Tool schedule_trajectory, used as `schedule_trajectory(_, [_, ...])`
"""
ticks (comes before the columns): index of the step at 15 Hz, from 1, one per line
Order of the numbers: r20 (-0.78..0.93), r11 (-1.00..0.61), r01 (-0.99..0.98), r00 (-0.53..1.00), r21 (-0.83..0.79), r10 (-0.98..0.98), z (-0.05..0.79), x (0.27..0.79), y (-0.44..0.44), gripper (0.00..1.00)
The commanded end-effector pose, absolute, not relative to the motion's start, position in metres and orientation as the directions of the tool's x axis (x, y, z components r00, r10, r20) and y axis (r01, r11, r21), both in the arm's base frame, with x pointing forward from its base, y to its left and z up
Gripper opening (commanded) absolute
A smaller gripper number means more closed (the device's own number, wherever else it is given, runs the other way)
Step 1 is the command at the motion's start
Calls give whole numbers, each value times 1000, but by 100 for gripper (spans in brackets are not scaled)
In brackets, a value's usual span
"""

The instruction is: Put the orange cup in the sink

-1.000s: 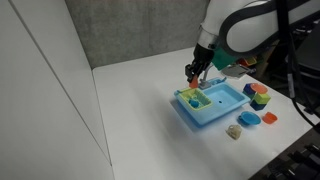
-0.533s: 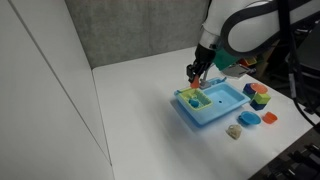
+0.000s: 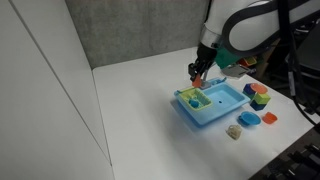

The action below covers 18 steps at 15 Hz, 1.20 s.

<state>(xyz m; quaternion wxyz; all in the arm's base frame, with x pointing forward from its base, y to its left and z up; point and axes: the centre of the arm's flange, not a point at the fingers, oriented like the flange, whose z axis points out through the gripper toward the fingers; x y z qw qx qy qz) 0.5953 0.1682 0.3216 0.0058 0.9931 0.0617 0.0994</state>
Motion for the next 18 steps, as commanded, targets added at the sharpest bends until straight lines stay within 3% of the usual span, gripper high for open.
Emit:
schedule_trajectory(1, [226,-995,88,969,41,95,337,587,146,14])
schedule_trajectory(18, [298,-981,-170,945,94,-135,321,573,15,14])
